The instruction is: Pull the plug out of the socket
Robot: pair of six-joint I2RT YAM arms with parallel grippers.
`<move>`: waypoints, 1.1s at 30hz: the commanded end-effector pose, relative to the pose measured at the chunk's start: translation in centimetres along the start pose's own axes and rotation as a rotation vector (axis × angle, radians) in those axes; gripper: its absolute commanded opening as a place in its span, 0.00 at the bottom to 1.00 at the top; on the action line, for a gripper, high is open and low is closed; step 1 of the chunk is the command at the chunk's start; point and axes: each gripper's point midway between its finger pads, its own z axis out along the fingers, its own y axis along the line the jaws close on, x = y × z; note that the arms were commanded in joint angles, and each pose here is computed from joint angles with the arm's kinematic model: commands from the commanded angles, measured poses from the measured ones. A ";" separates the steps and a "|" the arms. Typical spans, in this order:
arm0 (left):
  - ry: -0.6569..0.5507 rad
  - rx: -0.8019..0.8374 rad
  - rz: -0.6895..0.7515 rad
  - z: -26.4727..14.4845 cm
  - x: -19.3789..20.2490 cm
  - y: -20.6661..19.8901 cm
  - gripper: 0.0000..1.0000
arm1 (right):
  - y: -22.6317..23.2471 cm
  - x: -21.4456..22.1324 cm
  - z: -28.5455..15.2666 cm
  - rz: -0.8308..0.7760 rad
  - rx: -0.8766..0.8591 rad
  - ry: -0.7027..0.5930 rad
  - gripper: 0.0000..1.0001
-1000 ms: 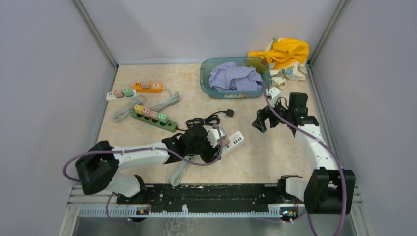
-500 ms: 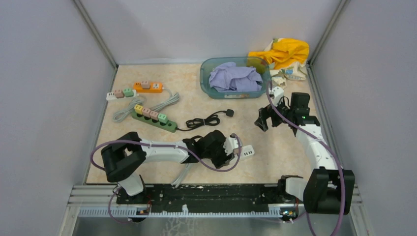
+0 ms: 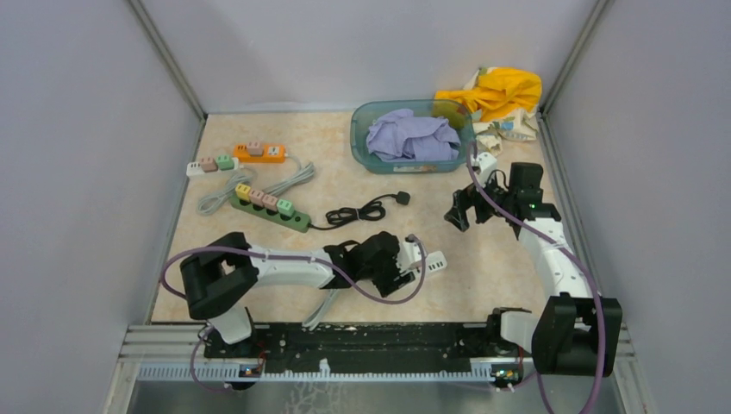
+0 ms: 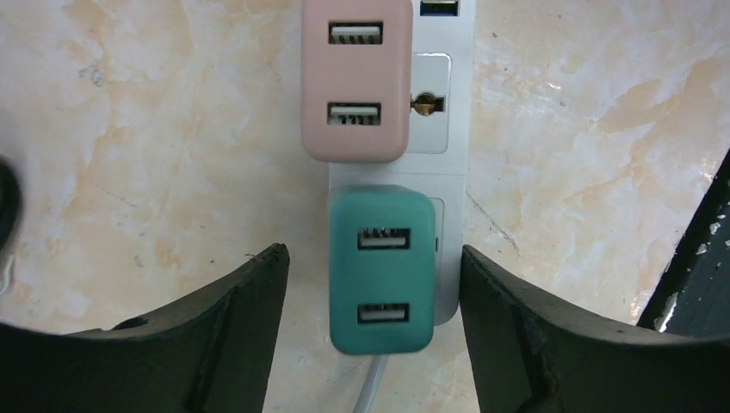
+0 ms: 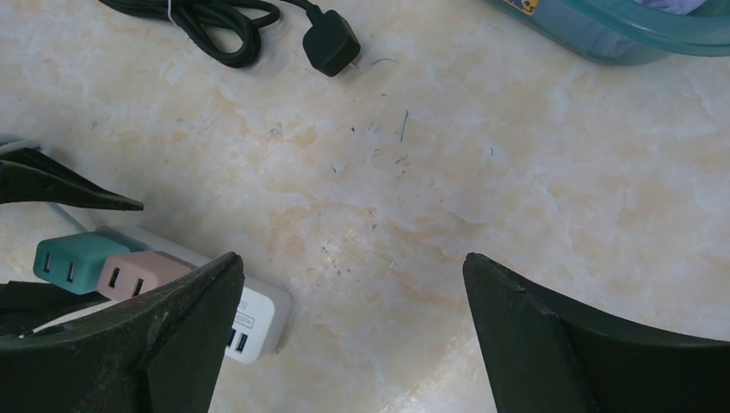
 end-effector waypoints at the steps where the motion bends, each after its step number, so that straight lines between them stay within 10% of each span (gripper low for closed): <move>1: -0.149 -0.063 0.004 -2.2 -3.7 1.3 0.77 | 0.5 -2.6 -0.4 -0.058 -0.045 -0.071 0.99; 25: -0.726 -0.075 -0.192 -17.9 -10.4 2.4 1.00 | 9.9 -2.9 -3.8 -0.437 -0.515 -0.255 0.99; 33: -0.731 -0.031 -0.201 -17.5 -10.2 1.6 1.00 | 11.3 -2.1 -4.4 -0.547 -0.595 -0.298 0.99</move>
